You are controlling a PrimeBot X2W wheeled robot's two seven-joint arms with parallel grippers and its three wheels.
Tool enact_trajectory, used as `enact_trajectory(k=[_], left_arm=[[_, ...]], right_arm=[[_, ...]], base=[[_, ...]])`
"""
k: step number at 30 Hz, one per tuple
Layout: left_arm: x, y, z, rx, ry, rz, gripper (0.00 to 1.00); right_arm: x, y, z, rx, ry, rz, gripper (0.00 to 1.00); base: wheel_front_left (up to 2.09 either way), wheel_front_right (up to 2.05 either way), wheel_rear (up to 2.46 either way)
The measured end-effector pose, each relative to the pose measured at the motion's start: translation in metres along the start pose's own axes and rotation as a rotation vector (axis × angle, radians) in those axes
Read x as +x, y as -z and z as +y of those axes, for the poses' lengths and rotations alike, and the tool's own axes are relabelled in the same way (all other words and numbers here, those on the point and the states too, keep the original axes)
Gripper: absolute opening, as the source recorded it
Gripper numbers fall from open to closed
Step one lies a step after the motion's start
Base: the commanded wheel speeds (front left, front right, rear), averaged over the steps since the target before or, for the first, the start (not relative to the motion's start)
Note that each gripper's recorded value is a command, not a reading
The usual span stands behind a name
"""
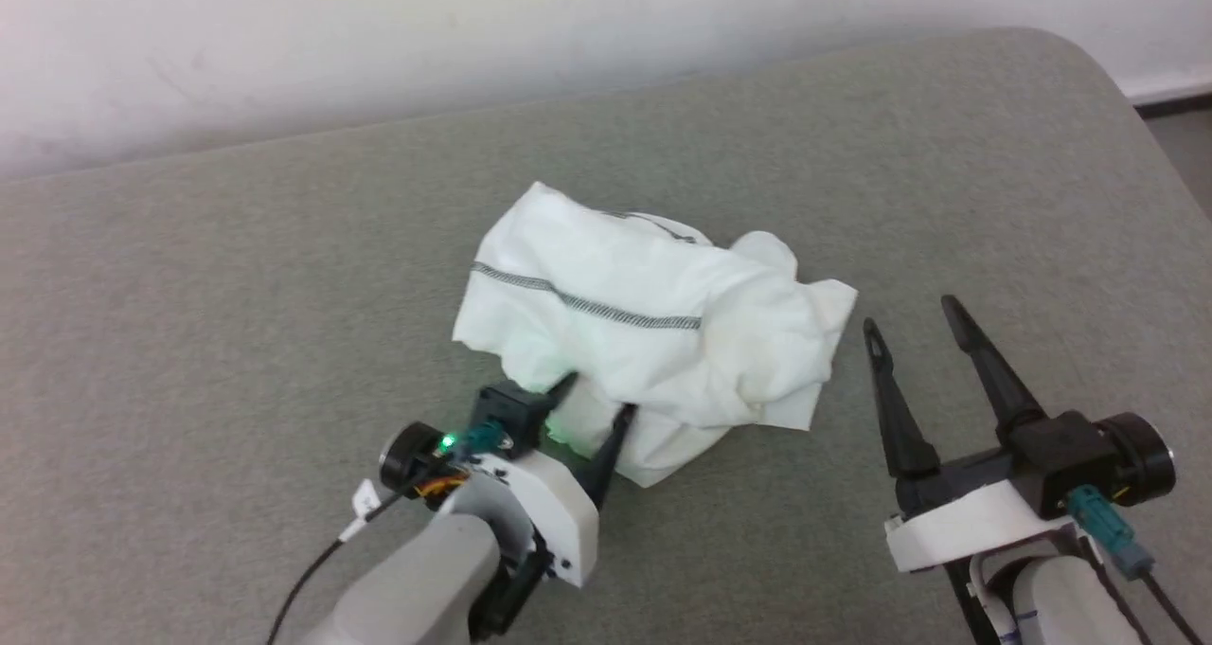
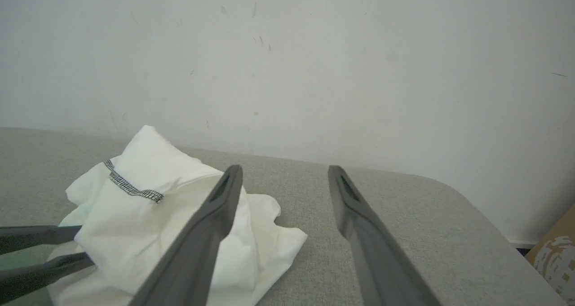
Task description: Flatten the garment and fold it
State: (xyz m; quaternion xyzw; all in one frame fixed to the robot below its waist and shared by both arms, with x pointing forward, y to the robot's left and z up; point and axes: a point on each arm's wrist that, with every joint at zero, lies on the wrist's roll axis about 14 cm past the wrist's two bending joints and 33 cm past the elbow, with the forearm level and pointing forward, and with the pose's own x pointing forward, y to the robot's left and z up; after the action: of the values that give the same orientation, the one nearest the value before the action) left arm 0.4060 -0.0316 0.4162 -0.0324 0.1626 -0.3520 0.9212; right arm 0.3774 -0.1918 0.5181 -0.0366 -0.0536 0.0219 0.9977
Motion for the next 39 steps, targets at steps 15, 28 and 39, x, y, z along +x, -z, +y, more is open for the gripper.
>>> enact_trajectory(k=[15, 28, 39], left_arm=[[-0.128, -0.134, 0.094, 0.108, -0.408, -0.492, 1.00], [-0.212, -0.084, 0.096, 0.089, -0.641, -0.487, 1.00], [-0.208, -0.082, 0.088, 0.097, -0.618, -0.496, 1.00]], right_arm=[[-0.016, 0.011, 0.038, 0.016, -0.111, 0.036, 1.00], [-0.024, 0.010, 0.063, 0.039, -0.185, 0.034, 1.00], [-0.024, 0.028, 0.057, 0.044, -0.166, 0.120, 1.00]], base=[[0.00, 0.00, 0.00], [0.00, 0.00, 0.00], [0.00, 0.00, 0.00]])
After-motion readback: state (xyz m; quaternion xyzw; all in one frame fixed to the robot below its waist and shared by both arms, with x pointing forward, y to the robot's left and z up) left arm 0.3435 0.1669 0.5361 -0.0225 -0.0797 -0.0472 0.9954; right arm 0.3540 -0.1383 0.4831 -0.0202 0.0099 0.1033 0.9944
